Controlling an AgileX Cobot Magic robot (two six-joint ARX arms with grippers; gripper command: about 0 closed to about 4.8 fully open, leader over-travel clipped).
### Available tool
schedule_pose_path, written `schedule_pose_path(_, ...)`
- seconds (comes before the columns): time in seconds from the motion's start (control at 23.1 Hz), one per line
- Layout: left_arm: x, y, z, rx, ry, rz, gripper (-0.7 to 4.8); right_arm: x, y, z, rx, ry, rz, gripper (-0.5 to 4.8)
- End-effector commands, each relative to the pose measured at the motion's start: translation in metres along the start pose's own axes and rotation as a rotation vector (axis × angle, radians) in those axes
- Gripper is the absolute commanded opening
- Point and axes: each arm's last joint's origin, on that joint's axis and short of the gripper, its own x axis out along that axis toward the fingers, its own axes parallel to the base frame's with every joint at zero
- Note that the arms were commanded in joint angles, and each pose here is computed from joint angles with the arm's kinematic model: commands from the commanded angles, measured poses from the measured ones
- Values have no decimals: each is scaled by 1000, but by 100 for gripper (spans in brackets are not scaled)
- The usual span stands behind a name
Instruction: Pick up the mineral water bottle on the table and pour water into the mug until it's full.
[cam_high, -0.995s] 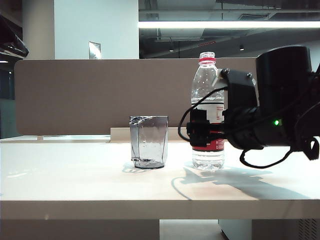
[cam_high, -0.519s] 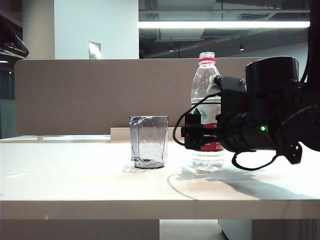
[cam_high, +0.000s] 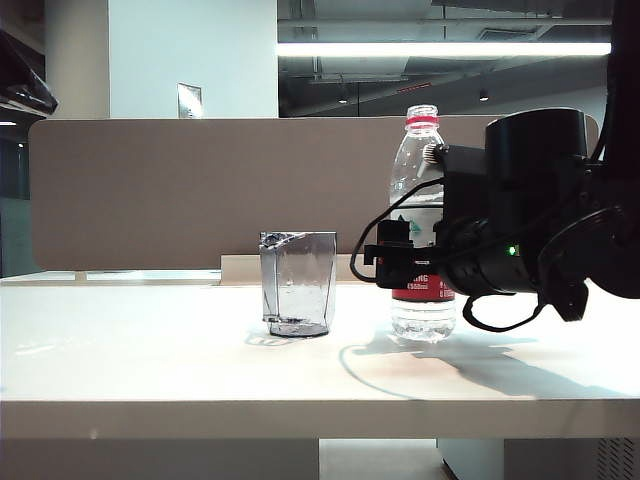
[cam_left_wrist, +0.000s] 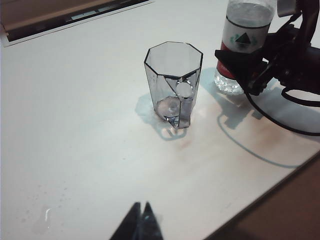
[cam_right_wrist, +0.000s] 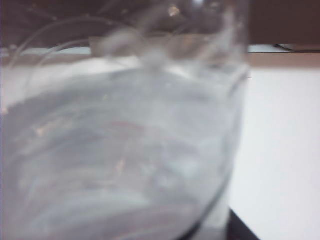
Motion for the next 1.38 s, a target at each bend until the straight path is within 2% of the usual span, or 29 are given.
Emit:
schedule_pose_path(0.04,-1,0,2,5,-17,-2,-5,2,-2,5,5,-28,-13,407)
schedule_pose_path(0.13,-1,0,2,5,-17,-2,-5,3,-3,6,6,-34,-18,394)
schedule_pose_path(0.26,-1,0,2,5,-17,-2,-5,6,-5,8,9,-43,-23,339)
schedule_pose_path(0.39,-1,0,2,5,-17,-3,-5,7,-6,9,10,-46,-26,321)
schedule_pose_path(0.56,-1,0,2,5,-17,-2,-5,7,-6,8,8,-38,-27,249)
schedule_pose_path(0.78,-1,0,2,5,-17,-2,-5,7,-7,5,-2,-7,-29,241)
schedule_pose_path(0.95,-1,0,2,5,-17,-2,-5,7,-7,6,-134,-1,-28,241)
schedule_pose_path(1.08,-1,0,2,5,-17,-2,-5,7,-7,13,-166,16,-26,237)
schedule_pose_path(1.17,-1,0,2,5,-17,-2,-5,9,-6,17,-270,47,-24,237)
schedule_pose_path(1.38,-1,0,2,5,-17,-2,-5,10,-5,23,-420,73,-24,237)
